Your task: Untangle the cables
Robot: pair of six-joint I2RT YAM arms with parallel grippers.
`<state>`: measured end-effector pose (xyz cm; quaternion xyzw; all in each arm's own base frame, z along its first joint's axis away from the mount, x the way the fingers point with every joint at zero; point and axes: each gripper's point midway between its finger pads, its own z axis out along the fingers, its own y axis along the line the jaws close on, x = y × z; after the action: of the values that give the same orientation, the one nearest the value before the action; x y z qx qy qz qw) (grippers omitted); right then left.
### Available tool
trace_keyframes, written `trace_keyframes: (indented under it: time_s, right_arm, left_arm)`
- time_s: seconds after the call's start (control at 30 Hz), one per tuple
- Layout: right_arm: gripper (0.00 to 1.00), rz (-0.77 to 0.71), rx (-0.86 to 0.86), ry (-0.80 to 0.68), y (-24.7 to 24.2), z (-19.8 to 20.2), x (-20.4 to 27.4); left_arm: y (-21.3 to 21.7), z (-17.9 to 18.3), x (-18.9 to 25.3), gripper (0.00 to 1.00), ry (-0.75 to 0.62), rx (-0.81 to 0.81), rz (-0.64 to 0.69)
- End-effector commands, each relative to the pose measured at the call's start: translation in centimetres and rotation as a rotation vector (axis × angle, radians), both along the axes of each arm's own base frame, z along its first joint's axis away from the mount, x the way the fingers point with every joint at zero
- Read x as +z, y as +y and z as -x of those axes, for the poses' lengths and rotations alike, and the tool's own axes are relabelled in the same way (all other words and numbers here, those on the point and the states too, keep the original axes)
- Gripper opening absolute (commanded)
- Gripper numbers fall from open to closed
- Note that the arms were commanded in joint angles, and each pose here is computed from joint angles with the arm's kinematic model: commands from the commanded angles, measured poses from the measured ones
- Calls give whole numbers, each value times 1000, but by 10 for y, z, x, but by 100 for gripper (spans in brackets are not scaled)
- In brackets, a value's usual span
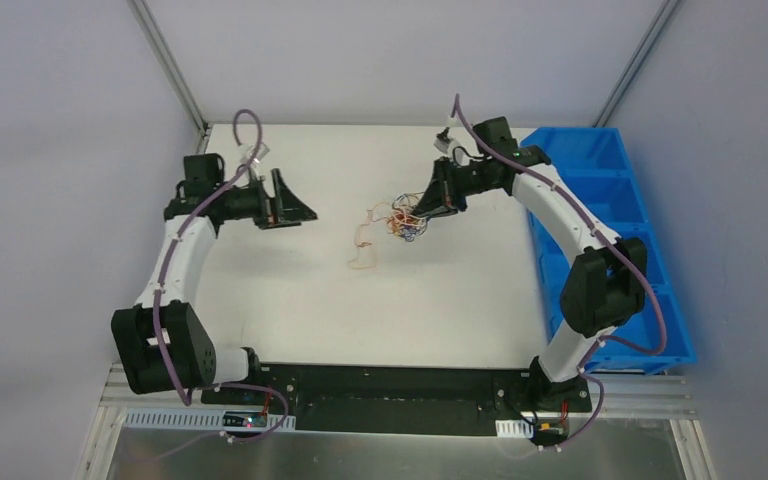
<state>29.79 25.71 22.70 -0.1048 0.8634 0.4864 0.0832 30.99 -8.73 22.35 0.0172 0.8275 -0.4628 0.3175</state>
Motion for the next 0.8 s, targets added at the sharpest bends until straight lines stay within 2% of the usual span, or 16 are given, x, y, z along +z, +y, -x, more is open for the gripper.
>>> trace_keyframes:
  time_s: [0.0,0.1,0.2,0.3,0.37,0.4,0.43,0.47,0.53,0.6,0.67,0.7,0.77]
  right_arm:
    - [4,-118,91,-26,47,16,30]
    - [4,-119,152,14,71,25,22]
    - [4,-124,189,49,86,29,17]
    - [4,-136,211,81,95,32,16]
    - [5,-149,213,101,97,31,14]
    - [6,-148,210,110,96,31,13]
    - [9,-143,202,120,93,30,9]
    - [11,-139,191,127,89,28,6]
    - [19,-120,147,135,77,21,-1]
    - [31,-84,85,129,62,10,-10]
    - [35,-63,56,125,52,8,-18]
    - [32,-57,54,126,50,9,-20]
    - [1,-48,57,123,48,12,-24]
  left_arm:
    - [-68,9,36,99,-91,-123,147]
    - [-109,12,41,99,-118,-190,200]
    - [-141,18,27,96,-82,-257,196]
    - [-156,19,11,86,-28,-282,209]
    - [-161,17,5,63,0,-287,235]
    - [-161,17,2,36,14,-289,245]
    - [-161,17,2,14,20,-294,252]
    - [-160,18,3,0,21,-296,254]
    - [-154,19,3,0,24,-279,247]
    - [-148,21,2,0,29,-258,237]
    - [-144,24,3,0,32,-252,235]
    - [-144,26,2,0,35,-256,235]
    - [-143,28,1,0,37,-255,230]
